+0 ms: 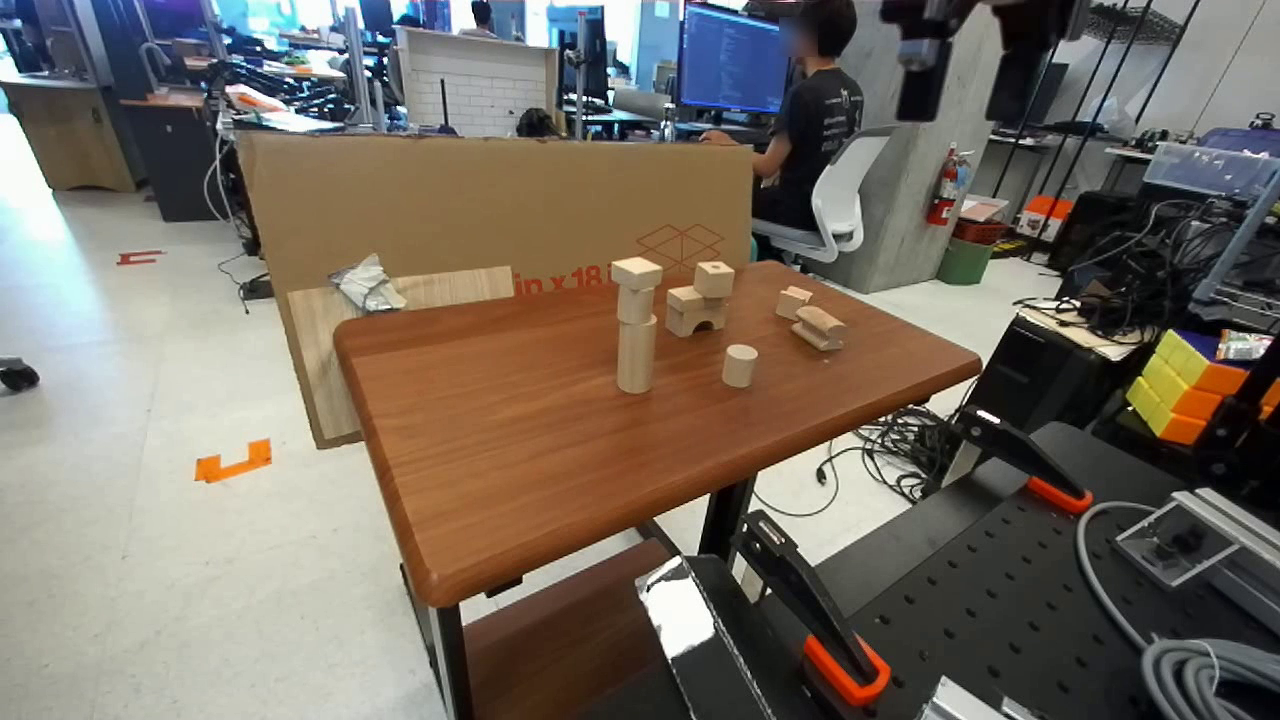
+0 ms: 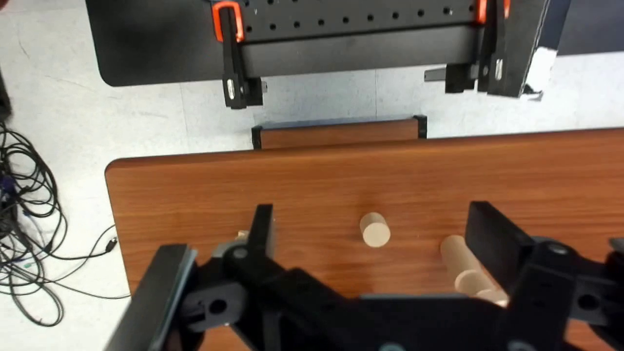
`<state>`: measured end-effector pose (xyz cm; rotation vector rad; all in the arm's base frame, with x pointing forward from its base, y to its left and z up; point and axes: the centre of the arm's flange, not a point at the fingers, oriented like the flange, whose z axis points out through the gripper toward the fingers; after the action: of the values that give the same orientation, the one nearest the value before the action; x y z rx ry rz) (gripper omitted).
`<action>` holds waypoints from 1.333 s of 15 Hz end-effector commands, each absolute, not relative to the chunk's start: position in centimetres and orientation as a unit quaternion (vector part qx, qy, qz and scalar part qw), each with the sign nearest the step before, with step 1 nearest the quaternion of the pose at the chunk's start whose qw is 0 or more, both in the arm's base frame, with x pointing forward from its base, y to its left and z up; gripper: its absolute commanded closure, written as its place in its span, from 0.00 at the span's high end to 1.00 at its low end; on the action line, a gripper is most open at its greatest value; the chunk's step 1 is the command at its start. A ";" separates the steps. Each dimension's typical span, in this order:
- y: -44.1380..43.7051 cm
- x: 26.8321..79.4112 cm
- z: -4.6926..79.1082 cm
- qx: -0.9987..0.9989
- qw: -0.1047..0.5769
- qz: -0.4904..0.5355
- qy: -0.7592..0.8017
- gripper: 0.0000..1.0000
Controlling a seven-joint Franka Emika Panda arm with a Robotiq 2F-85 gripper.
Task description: Put the square block on top of the cylindrical block.
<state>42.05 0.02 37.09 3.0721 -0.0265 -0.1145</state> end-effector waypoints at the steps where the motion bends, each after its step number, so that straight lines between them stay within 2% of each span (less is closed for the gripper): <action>1: -1.5 48.4 35.0 0.998 0.027 -0.008 -0.057 1.00; 11: -4.0 56.2 30.2 0.996 0.022 -0.021 -0.090 1.00; 20: -2.2 60.2 25.6 0.995 0.032 -0.039 -0.088 1.00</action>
<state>58.06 -3.16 26.33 3.0668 -0.2622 -0.1207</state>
